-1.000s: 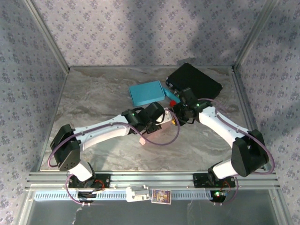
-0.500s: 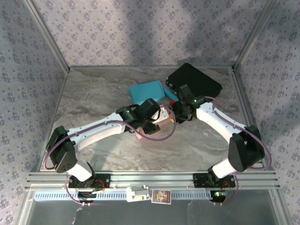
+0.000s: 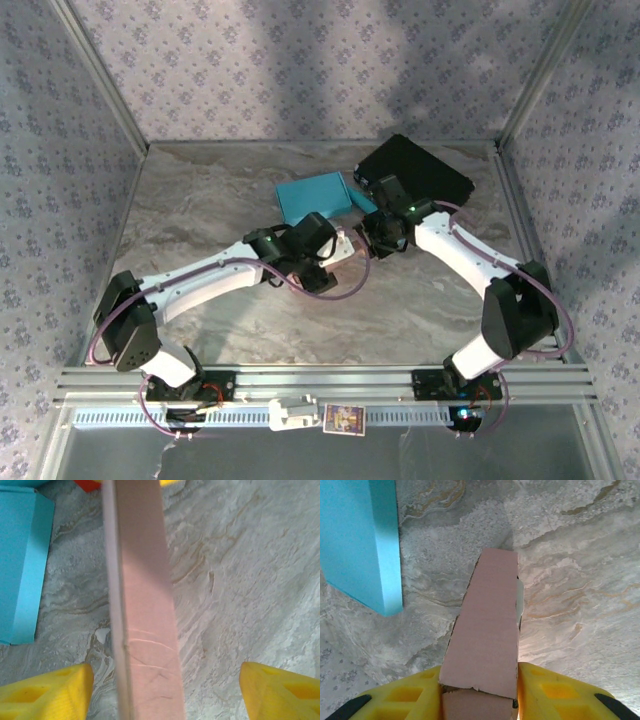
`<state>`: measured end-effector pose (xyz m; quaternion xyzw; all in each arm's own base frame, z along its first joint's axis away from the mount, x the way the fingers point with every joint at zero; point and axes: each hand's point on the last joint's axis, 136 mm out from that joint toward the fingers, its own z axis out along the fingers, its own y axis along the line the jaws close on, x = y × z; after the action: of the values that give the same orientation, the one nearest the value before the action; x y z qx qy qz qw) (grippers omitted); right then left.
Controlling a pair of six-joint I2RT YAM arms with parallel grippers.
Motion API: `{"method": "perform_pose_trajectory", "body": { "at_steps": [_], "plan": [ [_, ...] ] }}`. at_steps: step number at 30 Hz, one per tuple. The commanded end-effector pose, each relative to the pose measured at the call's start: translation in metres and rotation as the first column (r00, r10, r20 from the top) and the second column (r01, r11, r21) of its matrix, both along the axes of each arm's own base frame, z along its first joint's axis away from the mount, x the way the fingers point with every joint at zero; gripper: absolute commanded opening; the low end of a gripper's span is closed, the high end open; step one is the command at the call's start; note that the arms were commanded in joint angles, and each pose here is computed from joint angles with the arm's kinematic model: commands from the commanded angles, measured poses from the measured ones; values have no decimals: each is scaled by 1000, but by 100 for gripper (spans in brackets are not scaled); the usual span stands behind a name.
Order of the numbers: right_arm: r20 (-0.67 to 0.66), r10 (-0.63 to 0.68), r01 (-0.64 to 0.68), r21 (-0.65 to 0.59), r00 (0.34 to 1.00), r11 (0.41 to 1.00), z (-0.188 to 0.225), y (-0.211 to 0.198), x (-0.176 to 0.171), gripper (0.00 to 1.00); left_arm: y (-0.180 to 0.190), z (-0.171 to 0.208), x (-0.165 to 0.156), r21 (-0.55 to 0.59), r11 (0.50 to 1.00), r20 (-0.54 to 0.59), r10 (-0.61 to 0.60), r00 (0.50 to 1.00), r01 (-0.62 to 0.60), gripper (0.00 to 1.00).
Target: Fold the paper box
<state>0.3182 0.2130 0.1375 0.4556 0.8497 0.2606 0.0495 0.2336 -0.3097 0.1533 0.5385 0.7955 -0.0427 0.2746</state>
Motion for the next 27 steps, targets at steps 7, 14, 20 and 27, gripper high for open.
{"method": "perform_pose_trajectory", "body": {
  "at_steps": [7, 14, 20, 27],
  "plan": [
    [-26, -17, 16, -24, 1000, 1000, 1, -3, -1, 39, 21, -20, 12, 130, 991, 82, 34, 996, -45, 64],
    [-35, -29, 28, -23, 999, 999, 1, -6, -2, 39, 19, -24, 10, 115, 993, 56, 18, 998, -24, 46],
    [-39, -30, 29, -28, 999, 999, 5, -9, -6, 40, 14, -23, -1, 69, 997, 2, -33, 999, 33, 43],
    [-38, -41, 40, -28, 998, 999, 16, -15, -17, 59, 3, -12, -13, -18, 988, -58, -152, 987, 151, 41]
  ]
}}
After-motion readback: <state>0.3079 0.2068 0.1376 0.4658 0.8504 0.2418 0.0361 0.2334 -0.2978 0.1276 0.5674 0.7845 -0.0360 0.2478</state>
